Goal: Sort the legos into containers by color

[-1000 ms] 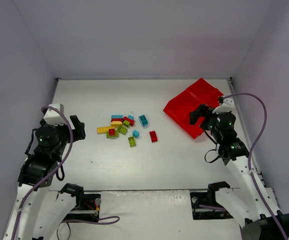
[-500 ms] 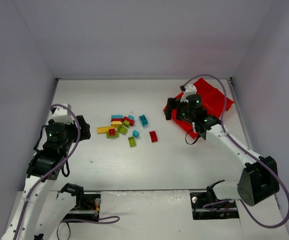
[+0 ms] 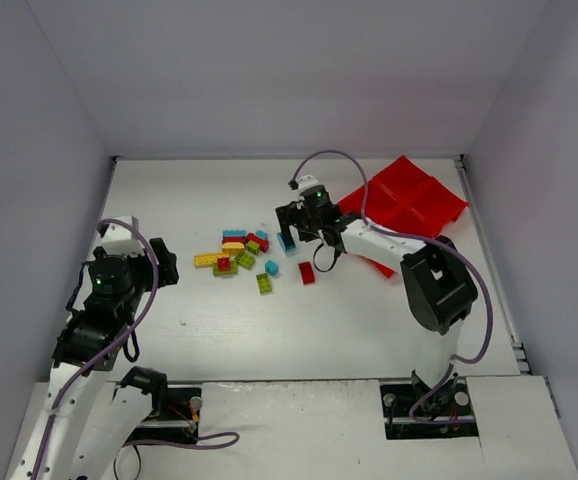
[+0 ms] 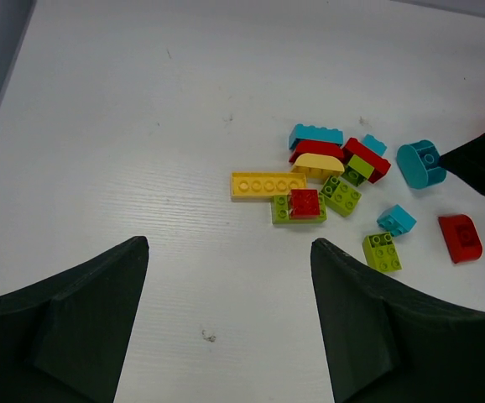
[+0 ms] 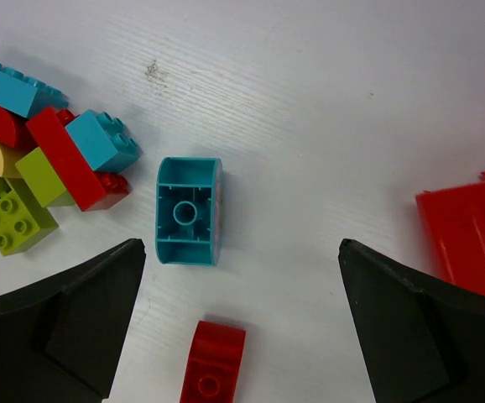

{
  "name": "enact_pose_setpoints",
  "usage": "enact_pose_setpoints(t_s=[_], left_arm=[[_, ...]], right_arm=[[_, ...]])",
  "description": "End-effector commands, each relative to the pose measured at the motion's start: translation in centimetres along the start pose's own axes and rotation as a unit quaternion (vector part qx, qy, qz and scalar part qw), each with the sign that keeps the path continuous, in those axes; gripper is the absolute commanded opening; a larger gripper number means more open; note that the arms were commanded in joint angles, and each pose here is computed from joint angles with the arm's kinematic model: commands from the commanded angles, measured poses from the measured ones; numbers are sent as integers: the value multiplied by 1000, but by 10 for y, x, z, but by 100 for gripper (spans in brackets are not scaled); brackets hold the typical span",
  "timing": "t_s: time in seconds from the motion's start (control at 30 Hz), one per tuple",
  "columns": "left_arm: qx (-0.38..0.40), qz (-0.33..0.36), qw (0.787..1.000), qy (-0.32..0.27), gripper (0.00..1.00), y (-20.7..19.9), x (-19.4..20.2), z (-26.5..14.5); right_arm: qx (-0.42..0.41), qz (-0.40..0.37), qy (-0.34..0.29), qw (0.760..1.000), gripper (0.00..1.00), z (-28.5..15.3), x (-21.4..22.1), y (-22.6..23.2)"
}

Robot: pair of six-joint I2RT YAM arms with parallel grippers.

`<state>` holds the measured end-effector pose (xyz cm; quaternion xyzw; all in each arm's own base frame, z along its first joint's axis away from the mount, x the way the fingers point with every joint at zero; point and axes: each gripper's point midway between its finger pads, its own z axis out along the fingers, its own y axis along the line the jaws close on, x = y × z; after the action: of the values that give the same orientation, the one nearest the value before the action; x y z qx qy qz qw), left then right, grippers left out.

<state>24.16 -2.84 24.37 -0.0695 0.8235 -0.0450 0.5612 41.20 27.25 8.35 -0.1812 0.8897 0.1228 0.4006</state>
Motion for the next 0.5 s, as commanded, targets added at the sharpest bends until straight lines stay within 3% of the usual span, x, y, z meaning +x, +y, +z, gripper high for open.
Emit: enact_pose_setpoints(t_s=[0.0, 0.23, 0.33, 0.43, 0.47], left_arm=[[-3, 0, 999, -33, 71, -1, -18, 4], [-1, 1, 999, -32, 72, -1, -17, 4], [0, 2, 999, -33, 72, -2, -16, 4], [1, 2, 999, -33, 72, -2, -16, 4], [1, 2, 999, -32, 71, -2, -16, 4]], right_arm=[[-7, -17, -49, 999, 96, 9, -36, 19], [-3, -20, -23, 1000, 89, 41, -18, 26], [0, -24, -12, 1000, 76, 52, -9, 25], [2, -25, -13, 1000, 53, 54, -10, 25], [5, -27, -19, 999, 39, 53, -14, 24]])
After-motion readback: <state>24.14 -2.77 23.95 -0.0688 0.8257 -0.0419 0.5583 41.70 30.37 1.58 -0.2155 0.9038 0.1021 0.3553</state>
